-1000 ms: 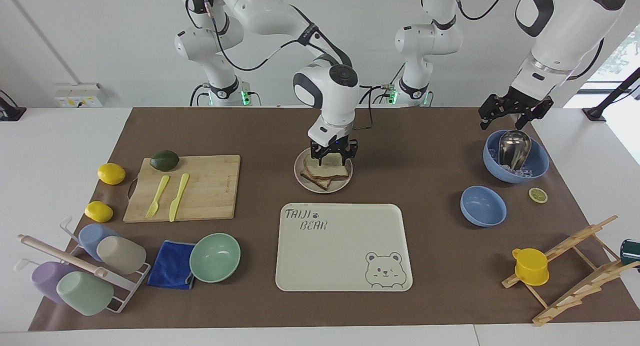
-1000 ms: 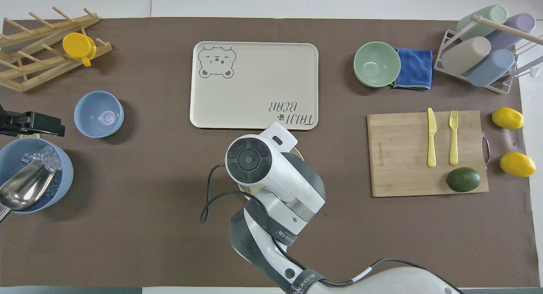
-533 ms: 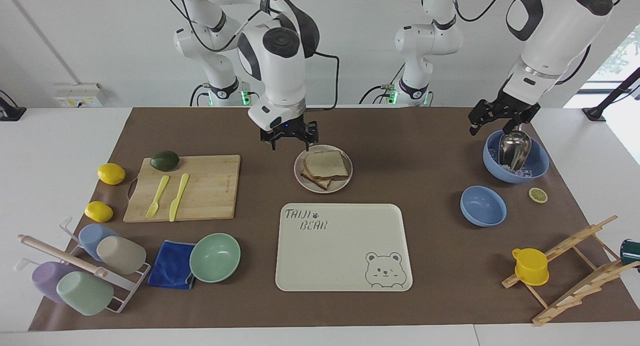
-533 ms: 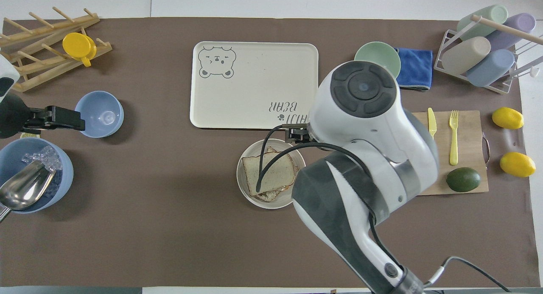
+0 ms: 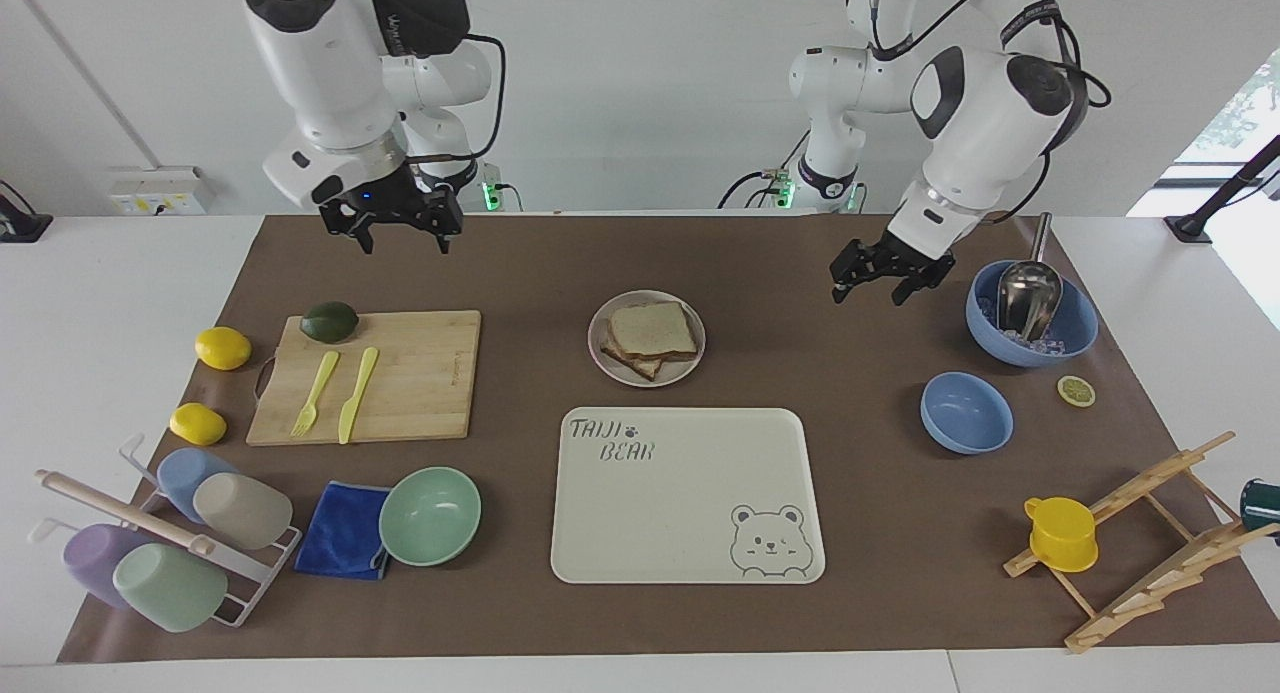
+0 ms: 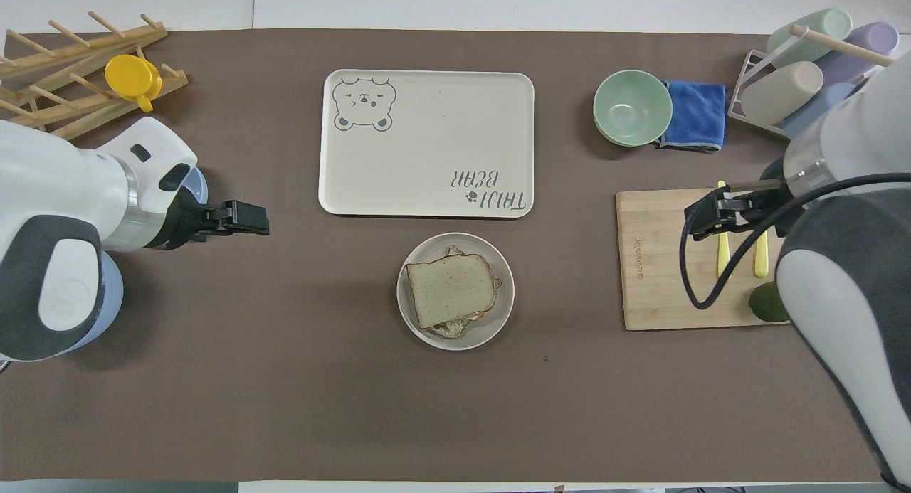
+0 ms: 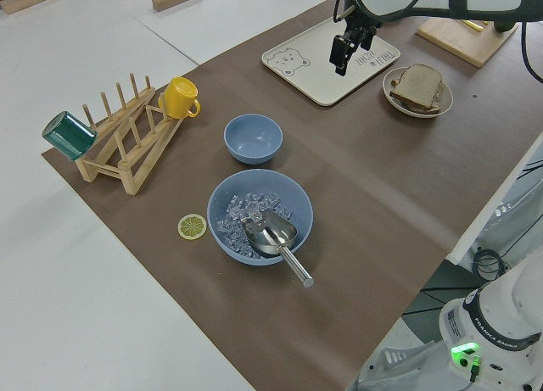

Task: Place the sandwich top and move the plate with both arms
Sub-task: 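Grasp the white plate rim with the left gripper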

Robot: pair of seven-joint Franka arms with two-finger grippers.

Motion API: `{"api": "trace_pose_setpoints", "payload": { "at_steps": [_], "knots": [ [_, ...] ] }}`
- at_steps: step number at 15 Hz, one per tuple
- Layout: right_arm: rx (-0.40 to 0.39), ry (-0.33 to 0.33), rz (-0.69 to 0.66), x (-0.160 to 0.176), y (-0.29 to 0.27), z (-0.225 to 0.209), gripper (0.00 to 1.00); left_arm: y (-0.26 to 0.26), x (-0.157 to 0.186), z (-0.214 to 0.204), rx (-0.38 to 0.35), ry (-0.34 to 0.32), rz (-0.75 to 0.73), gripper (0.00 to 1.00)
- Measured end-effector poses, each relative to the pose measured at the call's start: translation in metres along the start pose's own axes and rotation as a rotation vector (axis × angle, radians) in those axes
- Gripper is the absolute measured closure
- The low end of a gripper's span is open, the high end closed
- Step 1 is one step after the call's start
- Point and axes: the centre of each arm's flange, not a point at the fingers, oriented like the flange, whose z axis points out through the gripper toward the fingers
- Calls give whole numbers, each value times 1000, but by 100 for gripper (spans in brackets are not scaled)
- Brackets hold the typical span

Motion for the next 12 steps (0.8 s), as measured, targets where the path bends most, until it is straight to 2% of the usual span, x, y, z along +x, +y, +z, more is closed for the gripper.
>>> {"api": "trace_pose_setpoints", "payload": {
  "at_steps": [5, 10, 12],
  "knots": [
    [-38, -80, 2, -4, 62, 11, 0, 50, -32, 90, -28, -16, 44, 0],
    [-44, -68, -14, -4, 56, 18, 0, 85, -46, 129, -15, -39, 103, 0],
    [-38, -43, -13, -2, 56, 20, 0, 95, -54, 139, -12, -36, 122, 0]
  ]
}}
